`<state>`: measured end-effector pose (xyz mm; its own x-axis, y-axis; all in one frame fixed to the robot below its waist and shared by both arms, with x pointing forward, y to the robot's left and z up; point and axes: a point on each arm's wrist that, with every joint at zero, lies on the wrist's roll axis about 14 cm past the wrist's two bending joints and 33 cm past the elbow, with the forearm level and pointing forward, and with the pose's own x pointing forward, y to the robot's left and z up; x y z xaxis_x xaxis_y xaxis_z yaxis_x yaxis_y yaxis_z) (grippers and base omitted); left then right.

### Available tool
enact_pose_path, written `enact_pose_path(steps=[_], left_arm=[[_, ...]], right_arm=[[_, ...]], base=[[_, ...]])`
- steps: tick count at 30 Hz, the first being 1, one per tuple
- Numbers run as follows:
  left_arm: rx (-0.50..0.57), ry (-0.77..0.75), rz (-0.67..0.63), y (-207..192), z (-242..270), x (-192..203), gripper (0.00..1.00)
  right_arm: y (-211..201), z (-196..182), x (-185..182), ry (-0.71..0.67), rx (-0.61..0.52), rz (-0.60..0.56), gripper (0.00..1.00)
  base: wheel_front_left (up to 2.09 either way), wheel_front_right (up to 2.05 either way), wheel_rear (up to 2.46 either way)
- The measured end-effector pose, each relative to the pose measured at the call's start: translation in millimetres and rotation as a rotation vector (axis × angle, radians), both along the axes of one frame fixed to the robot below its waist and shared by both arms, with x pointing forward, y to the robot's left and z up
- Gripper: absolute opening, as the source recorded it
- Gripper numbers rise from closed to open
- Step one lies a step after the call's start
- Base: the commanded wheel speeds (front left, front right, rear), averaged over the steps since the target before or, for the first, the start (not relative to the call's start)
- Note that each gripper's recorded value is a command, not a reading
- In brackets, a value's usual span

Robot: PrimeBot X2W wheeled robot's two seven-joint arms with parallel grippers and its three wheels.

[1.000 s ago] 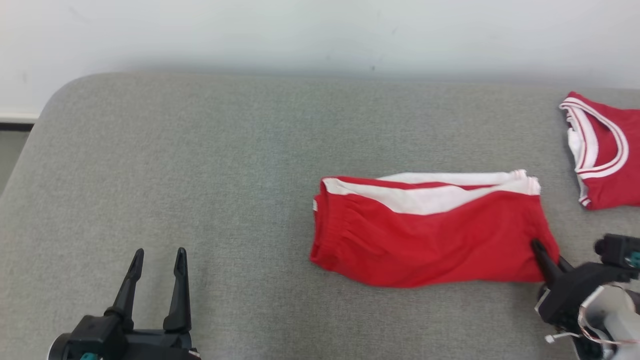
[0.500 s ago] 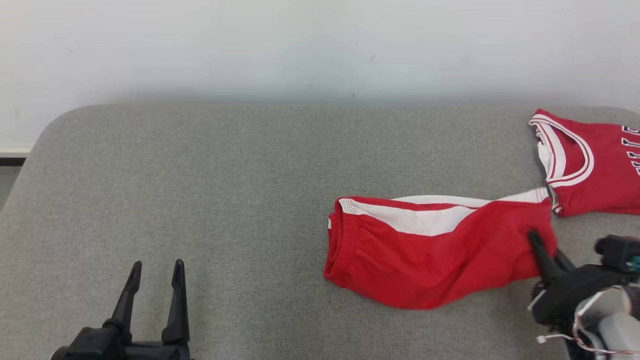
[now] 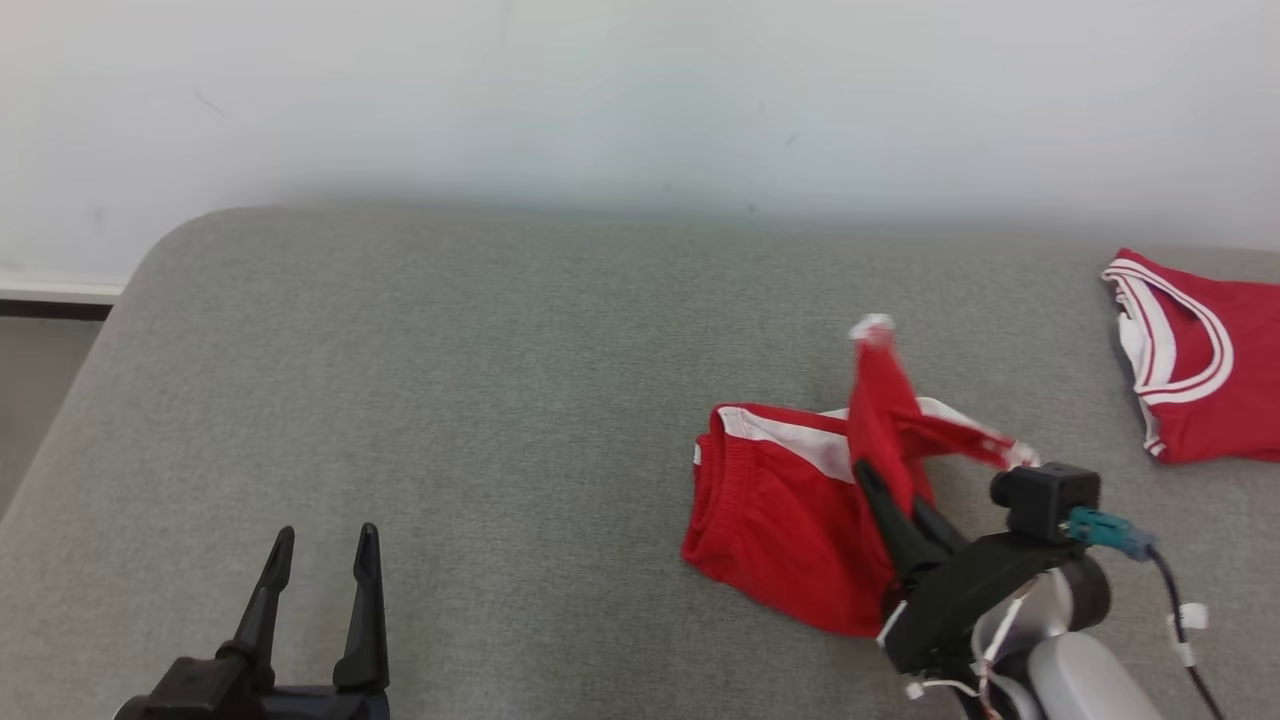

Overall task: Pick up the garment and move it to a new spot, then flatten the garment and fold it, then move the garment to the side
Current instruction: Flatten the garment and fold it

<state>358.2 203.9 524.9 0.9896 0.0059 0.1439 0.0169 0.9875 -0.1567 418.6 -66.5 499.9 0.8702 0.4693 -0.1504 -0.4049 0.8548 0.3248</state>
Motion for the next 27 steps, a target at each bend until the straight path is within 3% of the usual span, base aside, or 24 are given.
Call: enact_pose_path(steps=[15,16,17,18,23,27], left_arm=[[-0.015,0.017,0.062,17.7,-4.4,-3.5,1.00],[-0.015,0.020,0.064,18.2,-5.3,-3.3,1.00],[-0.015,0.022,0.067,19.1,-6.0,-3.3,1.00],[-0.016,0.023,0.067,19.2,-6.2,-3.1,1.00],[-0.019,0.018,0.066,18.9,-5.0,-1.9,1.00],[-0.019,0.009,0.059,16.8,-2.2,-0.4,1.00]], right_arm=[[73.1,-53.1,-10.6,0.149,-0.033,0.156,0.00],[74.6,-55.4,-10.0,0.153,-0.032,0.156,0.25],[76.2,-56.0,-9.7,0.146,-0.034,0.158,0.76],[77.7,-56.2,-9.5,0.142,-0.034,0.160,1.00],[82.4,-30.0,-3.0,0.024,-0.012,0.165,1.00],[61.1,-1.2,8.3,-0.088,0.011,0.113,1.00]], base=[[0.00,0.00,0.00],[0.00,0.00,0.00],[0.00,0.00,0.00],[0.00,0.00,0.00],[0.00,0.00,0.00],[0.00,0.00,0.00]])
